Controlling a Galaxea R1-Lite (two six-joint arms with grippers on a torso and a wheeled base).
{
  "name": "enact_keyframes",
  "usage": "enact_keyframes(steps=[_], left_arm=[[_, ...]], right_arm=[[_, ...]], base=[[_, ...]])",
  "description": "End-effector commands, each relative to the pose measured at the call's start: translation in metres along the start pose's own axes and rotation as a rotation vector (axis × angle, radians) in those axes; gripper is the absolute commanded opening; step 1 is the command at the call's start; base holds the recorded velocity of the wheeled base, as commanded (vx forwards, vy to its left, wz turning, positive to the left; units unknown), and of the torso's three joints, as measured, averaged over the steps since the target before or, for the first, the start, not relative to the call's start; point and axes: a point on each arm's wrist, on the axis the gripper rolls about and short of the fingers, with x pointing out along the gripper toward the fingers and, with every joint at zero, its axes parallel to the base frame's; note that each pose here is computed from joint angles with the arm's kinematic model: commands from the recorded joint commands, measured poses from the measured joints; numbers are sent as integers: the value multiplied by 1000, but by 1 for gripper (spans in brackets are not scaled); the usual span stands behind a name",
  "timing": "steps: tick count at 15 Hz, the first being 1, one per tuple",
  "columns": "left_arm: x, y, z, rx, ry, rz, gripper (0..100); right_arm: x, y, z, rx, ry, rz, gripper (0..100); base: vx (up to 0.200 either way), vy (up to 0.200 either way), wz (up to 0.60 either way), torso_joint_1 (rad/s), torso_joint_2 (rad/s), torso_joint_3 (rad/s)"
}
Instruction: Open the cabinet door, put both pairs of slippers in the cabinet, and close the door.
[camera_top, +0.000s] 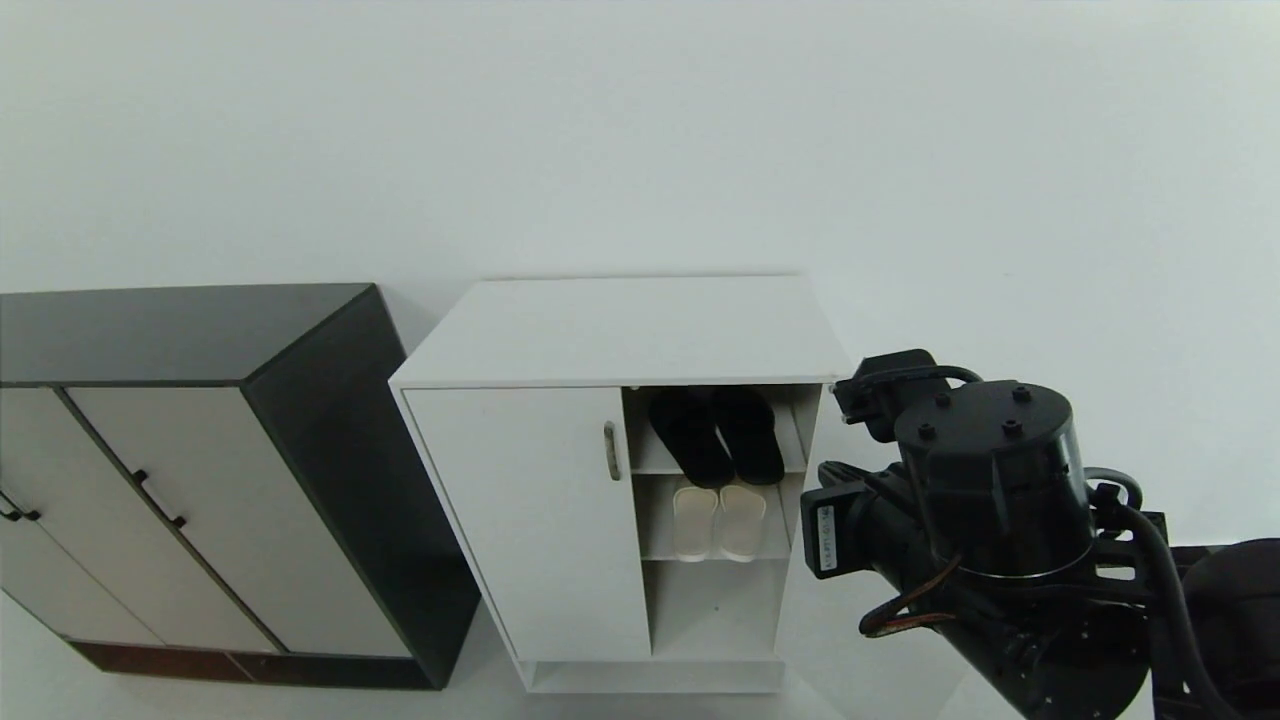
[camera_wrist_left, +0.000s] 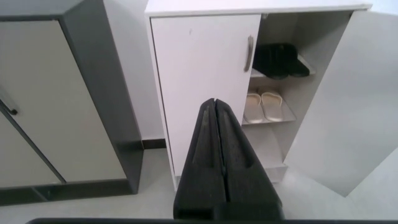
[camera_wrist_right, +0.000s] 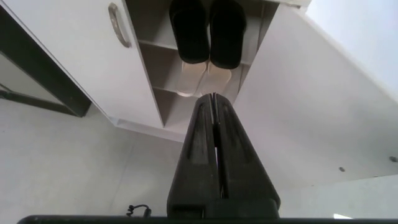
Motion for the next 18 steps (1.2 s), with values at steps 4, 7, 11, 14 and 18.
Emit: enact_keyframes(steps=[4, 7, 11, 14, 18], left_arm=[[0, 0, 0, 0, 1, 0, 0], [0, 0, 0, 0, 1, 0, 0], [0, 0, 0, 0, 1, 0, 0], [0, 0, 0, 0, 1, 0, 0], [0, 0, 0, 0, 1, 0, 0]], right_arm=[[1, 1, -3, -8, 10, 0, 0], [1, 1, -3, -8, 12, 8, 0], [1, 0, -3, -8, 12, 8, 0], [0, 0, -5, -13, 15, 8, 0], [0, 0, -5, -13, 15, 8, 0]], base=[[0, 0, 0, 185, -415, -227], [0, 0, 0, 12, -19, -15], [0, 0, 0, 0, 0, 0], [0, 0, -600, 4, -1, 4], [0, 0, -600, 7, 5, 1]])
